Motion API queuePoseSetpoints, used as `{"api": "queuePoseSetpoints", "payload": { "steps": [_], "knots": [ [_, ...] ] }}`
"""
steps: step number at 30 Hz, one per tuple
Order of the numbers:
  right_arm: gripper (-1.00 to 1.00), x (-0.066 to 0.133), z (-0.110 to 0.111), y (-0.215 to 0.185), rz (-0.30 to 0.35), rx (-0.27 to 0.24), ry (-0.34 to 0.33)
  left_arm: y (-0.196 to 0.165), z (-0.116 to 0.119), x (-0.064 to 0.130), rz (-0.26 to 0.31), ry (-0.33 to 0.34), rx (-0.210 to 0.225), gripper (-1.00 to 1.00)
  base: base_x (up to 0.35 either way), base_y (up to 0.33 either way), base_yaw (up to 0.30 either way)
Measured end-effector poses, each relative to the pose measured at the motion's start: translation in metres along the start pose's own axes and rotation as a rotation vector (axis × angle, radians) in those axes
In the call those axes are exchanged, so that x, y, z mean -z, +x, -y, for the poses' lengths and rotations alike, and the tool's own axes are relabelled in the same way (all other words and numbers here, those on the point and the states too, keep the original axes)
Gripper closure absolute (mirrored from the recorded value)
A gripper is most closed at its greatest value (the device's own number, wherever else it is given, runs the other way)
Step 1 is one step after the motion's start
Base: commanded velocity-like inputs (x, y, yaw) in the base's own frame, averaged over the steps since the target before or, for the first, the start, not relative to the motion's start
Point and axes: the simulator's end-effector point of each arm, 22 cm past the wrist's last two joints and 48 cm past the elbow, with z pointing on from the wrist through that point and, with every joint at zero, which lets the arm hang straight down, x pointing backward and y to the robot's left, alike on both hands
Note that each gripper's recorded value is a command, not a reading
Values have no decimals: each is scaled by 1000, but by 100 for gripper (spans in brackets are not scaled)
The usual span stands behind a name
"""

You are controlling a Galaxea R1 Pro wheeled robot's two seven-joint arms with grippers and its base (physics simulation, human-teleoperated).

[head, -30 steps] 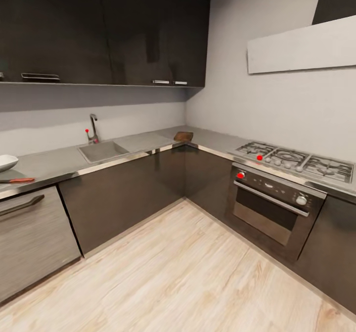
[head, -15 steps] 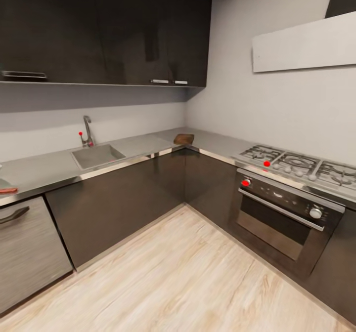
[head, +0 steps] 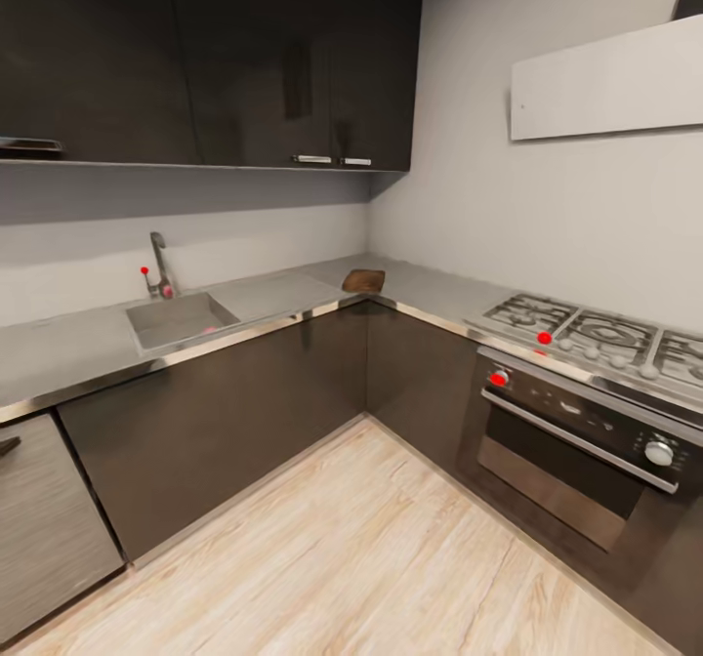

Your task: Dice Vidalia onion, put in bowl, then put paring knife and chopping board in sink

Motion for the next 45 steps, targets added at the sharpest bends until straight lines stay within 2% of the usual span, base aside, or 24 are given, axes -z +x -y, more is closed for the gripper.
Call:
{"api": "queuePoseSetpoints", "payload": {
  "steps": [30, 41, 45],
  "knots": [
    [-100, 0, 0, 1, -4, 0, 0, 0, 0, 0, 0, 0, 0, -100, 292, 0, 0],
    [-100, 0, 0, 1, -4, 0, 0, -4, 1, 0, 7, 2, 6, -100, 55, 0, 0],
    [-100, 4, 0, -4, -4, 0, 0, -7, 2, 5, 5, 5, 8, -100, 1, 0, 0]
  ]
}}
